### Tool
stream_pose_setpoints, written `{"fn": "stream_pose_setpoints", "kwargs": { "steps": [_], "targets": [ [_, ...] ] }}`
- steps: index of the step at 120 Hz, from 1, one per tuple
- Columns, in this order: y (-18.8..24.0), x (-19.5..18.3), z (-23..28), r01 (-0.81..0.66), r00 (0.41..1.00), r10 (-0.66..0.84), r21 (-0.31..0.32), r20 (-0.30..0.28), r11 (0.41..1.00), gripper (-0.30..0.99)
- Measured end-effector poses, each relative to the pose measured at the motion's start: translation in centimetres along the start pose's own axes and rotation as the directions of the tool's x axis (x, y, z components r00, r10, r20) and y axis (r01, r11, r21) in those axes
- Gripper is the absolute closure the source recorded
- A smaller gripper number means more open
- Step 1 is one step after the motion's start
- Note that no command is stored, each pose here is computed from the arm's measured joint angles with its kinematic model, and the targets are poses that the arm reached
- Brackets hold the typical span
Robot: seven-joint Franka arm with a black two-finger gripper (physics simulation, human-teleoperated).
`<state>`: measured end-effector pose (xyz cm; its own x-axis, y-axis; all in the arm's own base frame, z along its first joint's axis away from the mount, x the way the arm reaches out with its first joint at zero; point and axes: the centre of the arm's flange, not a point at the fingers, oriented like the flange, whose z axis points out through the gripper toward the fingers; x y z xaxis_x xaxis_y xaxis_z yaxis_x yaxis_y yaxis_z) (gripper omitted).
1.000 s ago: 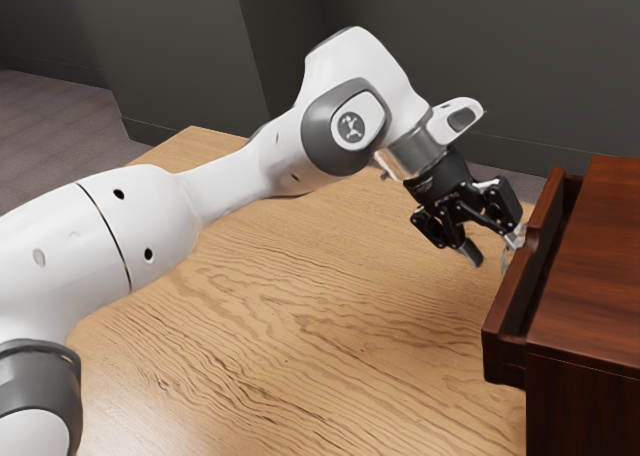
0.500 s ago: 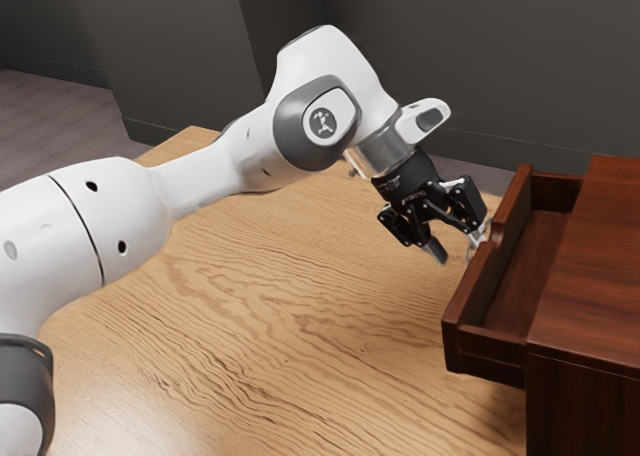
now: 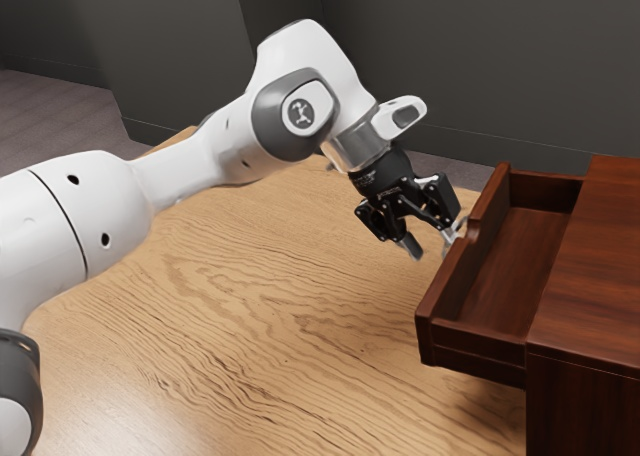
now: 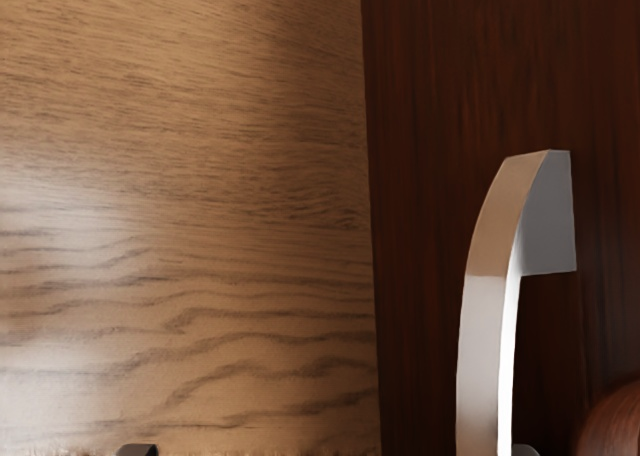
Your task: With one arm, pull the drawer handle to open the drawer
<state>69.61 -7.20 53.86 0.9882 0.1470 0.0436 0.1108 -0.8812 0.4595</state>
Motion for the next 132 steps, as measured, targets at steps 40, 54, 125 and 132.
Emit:
{"fn": "stream_pose_setpoints", "kwargs": {
  "steps": [40, 54, 125, 132],
  "targets": [
    [-1.5, 0.9, -1.7, -0.005, 1.000, 0.005, 0.005, -0.023, 1.000, 0.29],
    [-2.5, 1.1, -2.3, 0.000, 1.000, 0.001, 0.008, -0.029, 1.000, 0.29],
    [-5.1, 0.4, -4.3, 0.001, 1.000, -0.001, 0.038, 0.003, 0.999, 0.29],
    [-5.2, 0.4, -4.3, 0.001, 1.000, -0.001, 0.039, 0.007, 0.999, 0.29]
  ]
}}
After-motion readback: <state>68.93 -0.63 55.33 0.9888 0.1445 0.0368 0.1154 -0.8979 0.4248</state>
